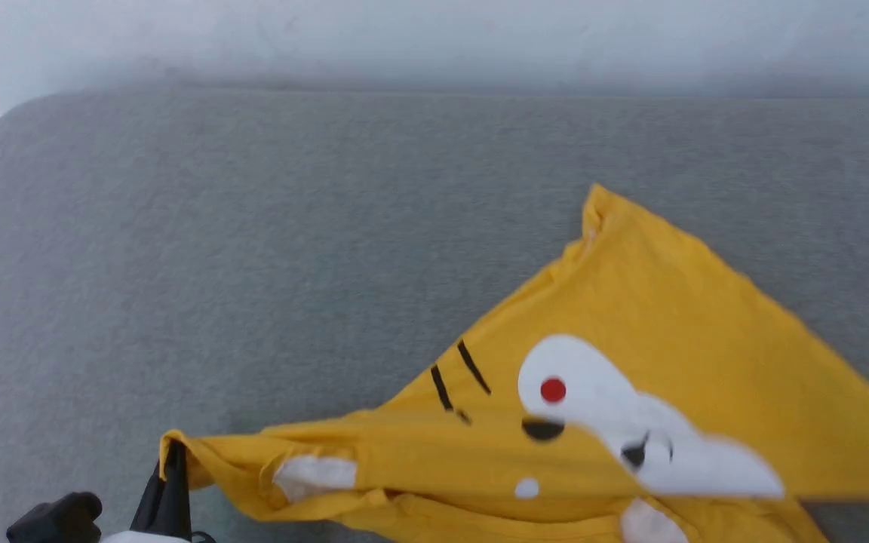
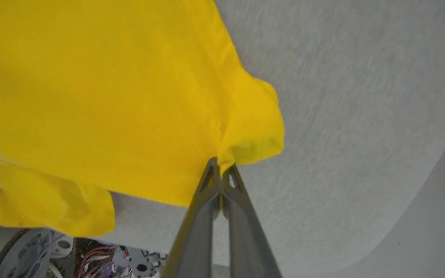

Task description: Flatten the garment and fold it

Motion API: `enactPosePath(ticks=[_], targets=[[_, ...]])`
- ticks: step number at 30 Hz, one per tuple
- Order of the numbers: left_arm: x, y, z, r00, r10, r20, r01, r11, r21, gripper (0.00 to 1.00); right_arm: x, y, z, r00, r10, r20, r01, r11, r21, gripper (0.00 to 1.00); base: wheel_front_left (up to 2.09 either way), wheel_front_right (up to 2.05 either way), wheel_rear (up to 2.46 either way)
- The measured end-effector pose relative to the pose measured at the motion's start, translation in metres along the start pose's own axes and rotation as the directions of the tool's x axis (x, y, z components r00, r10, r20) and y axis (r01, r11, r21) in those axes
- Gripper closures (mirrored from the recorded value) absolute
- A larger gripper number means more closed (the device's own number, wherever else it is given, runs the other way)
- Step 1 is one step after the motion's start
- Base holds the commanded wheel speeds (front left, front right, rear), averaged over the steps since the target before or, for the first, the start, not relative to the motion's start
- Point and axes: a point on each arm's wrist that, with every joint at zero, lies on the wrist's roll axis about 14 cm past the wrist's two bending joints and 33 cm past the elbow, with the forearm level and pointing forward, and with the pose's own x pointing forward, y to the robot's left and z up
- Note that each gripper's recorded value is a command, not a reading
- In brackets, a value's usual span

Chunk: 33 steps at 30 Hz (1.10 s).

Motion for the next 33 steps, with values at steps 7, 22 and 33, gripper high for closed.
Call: enactPosePath(ticks=[7,22,33], targets=[[0.007,-0.021,-0.004,0.997,-0.073,-0.013,0.074,0.997,0.008,1.0,-0.007,0.06,-0.142,0.979,0.151,-0.133,-0.107,0.949,0.296,0.53,0.0,0.0,0.0],[0.015,-0.033,0.002,0.993,-0.116,-0.014,0.117,0.993,0.02,1.0,-0.055,0.006,0.025,0.715,-0.197,0.671,-0.123,0.909,0.398,0.0,0.0,0.0,0.0],[0.035,-0.051,0.001,0.988,-0.151,-0.015,0.151,0.989,0.007,1.0,0.028,0.056,0.118,0.789,0.04,0.613,-0.203,0.959,0.199,0.0,0.0,0.0,0.0]])
